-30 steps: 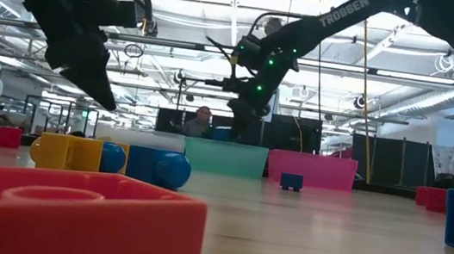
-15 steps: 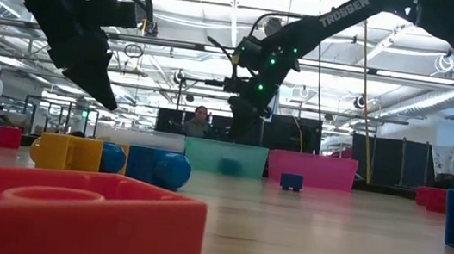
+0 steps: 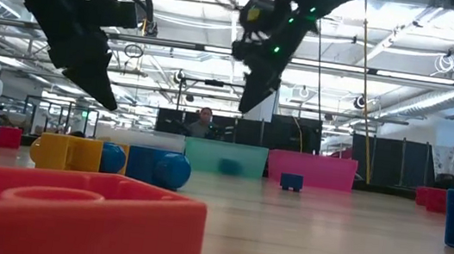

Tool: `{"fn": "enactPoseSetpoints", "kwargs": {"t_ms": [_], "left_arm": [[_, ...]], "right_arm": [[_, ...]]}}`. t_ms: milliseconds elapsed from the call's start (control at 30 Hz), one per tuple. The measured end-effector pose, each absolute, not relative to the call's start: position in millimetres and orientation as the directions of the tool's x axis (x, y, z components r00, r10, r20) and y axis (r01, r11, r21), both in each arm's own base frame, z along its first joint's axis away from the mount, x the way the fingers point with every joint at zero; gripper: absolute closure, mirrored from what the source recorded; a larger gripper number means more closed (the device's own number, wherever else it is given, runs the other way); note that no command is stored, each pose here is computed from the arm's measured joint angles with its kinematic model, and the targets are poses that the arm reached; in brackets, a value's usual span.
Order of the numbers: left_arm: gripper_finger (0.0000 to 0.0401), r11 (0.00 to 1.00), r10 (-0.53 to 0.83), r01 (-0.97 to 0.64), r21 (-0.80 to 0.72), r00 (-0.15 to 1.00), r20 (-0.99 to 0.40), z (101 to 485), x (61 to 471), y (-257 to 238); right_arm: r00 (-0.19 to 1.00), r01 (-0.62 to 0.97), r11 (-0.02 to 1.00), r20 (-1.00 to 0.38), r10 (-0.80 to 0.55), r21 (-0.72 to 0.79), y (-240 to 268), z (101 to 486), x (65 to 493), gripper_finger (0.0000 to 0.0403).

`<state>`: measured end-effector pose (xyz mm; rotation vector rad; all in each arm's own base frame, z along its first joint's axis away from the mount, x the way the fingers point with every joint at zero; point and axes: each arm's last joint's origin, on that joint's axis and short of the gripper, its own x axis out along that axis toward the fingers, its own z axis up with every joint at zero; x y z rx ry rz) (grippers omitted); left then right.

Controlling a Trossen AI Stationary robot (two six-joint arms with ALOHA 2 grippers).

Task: Sort blocks by size
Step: Put the blue 1 stud game piece into the green bin

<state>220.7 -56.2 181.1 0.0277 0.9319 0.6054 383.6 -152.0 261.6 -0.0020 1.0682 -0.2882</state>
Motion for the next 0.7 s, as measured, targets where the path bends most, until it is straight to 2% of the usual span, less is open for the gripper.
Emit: {"fn": "enactPoseSetpoints", "kwargs": {"t_ms": [167,433,700], "left_arm": [[0.0199,0.843,0.5,-0.452,0.291,0.462,-0.733,182,224,-55],[0.0199,0.883,0.457,-0.379,0.276,0.571,-0.682,189,242,-48],[0.0199,0.927,0.375,-0.291,0.237,0.691,-0.618,200,260,-35]], "right_arm": [[0.527,0.23,0.966,-0.819,-0.227,-0.119,-117,262,357,0.0206],[0.631,0.298,0.954,-0.747,-0.208,-0.013,-74,232,303,0.0206],[0.638,0.348,0.931,-0.755,-0.153,0.105,-40,197,272,0.0206]]}}
